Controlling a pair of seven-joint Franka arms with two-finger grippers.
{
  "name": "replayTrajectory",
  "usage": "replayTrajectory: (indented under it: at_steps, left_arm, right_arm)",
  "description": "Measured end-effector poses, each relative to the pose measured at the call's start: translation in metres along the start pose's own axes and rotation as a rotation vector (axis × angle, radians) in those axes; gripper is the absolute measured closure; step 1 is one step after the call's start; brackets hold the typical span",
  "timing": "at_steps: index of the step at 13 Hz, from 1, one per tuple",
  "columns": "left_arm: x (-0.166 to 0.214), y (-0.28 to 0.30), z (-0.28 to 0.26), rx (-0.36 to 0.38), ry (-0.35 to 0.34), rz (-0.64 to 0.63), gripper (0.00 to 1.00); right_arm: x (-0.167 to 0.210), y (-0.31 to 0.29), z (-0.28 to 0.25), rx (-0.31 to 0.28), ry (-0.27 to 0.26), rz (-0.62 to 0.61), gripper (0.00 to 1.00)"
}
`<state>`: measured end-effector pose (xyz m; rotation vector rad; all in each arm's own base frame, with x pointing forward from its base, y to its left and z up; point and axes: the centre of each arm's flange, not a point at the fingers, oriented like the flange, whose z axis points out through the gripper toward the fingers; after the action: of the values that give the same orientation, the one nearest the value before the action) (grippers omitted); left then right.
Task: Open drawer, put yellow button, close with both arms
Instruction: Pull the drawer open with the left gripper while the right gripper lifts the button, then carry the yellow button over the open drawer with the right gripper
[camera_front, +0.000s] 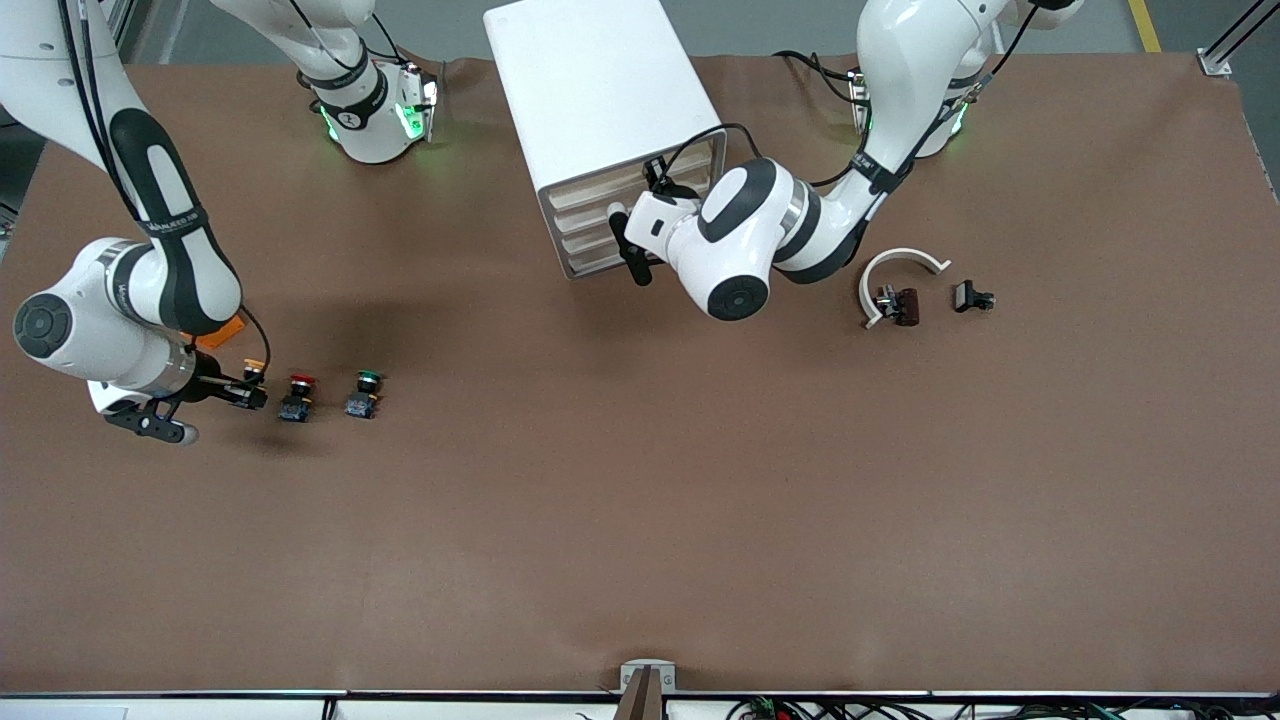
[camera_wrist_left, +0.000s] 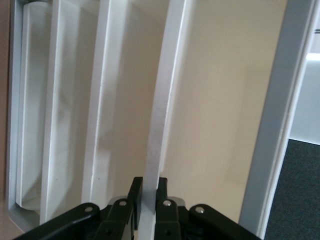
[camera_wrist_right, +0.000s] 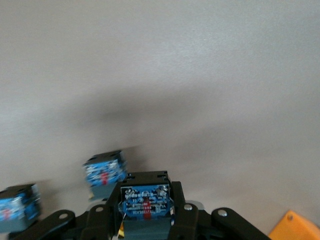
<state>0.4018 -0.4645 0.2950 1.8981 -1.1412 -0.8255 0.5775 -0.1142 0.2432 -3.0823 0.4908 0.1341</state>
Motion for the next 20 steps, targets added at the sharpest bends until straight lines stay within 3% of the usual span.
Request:
replayTrajectory:
  at_steps: [7, 12, 16, 20]
  left_arm:
    - [-0.01, -0.016, -0.031, 0.013, 0.041, -0.021, 0.85]
    - [-0.014, -0.026, -0.051, 0.028, 0.069, -0.03, 0.85]
    - [-0.021, -0.037, -0.073, 0.048, 0.1, -0.043, 0.85]
    - [-0.023, -0.047, -0.088, 0.052, 0.124, -0.051, 0.85]
  right_arm:
    - [-0.029, -0.099, -0.062, -0.025, -0.062, 0.181, 0.58]
    - [-0.065, -0.182, -0.089, -0.051, -0.068, 0.318, 0.58]
    - [-0.091, -0.252, -0.128, -0.022, -0.102, 0.441, 0.58]
    - [-0.108, -0.298, -0.173, -0.004, -0.092, 0.525, 0.58]
